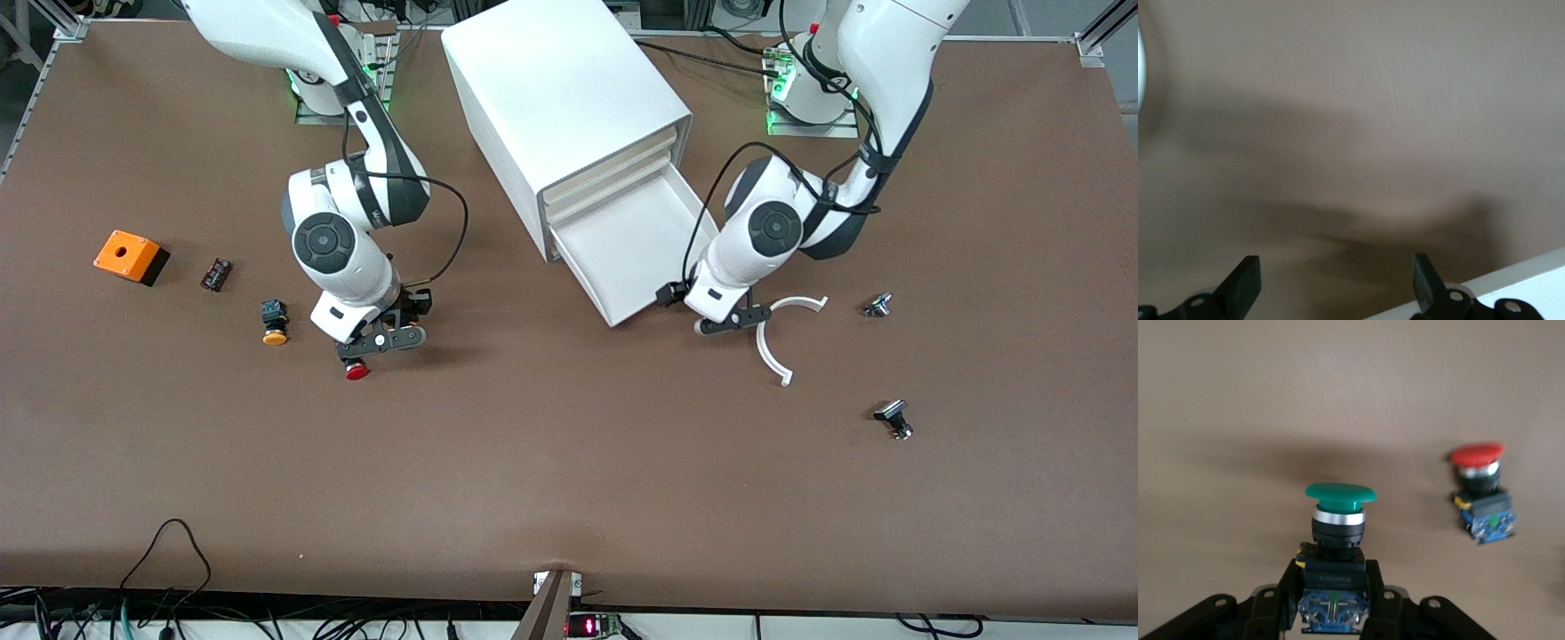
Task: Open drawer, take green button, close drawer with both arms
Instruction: 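Set the green button on the table beside the red button with the right gripper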
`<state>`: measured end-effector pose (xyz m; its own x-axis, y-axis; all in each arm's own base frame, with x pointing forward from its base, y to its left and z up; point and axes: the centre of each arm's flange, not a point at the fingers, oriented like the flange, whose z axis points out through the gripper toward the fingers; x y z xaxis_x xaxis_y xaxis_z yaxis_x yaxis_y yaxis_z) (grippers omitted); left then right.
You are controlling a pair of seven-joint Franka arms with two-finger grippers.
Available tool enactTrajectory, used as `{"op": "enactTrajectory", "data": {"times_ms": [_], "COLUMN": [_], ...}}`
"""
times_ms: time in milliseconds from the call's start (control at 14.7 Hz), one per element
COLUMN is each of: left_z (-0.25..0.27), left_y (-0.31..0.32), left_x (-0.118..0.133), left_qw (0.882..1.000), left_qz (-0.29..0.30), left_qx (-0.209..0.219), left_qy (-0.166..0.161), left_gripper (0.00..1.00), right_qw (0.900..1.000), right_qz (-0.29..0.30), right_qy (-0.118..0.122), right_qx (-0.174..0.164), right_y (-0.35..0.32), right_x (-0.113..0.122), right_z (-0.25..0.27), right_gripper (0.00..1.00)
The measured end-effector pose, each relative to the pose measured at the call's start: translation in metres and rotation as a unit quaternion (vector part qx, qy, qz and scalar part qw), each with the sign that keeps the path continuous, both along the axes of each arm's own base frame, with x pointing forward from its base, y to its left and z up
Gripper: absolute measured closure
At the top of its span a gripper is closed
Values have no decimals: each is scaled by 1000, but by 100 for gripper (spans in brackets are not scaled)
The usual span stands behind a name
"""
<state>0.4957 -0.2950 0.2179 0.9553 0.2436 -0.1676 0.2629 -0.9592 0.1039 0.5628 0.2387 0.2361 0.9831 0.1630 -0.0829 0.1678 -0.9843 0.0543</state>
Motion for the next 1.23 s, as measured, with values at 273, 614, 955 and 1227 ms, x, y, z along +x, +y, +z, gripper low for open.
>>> {"op": "enactTrajectory", "data": {"times_ms": [273,614,955,1227], "left_z": [11,23,72,167], "left_y": [-74,-78,27,173], "left_x": [-86,-110,-3,65], "left_qw": [997,994,999,994], "left_qz": [-63,-87,-11,-69], "left_qx": [-24,-9,-32,-16], "left_qy": [46,59,-27,-81], "left_gripper": [0,0,0,0], "right_qw": [1000,997,997,993], "right_qz": [-28,-73,-81,-118], "right_qy": [-13,-24,-2,-4], "right_qx": [-6,3,2,2], "right_y": [-12,0,14,5], "right_x": [-19,-5,28,44], "right_z": [-56,-15,85,141], "right_gripper": [53,5,0,0]}}
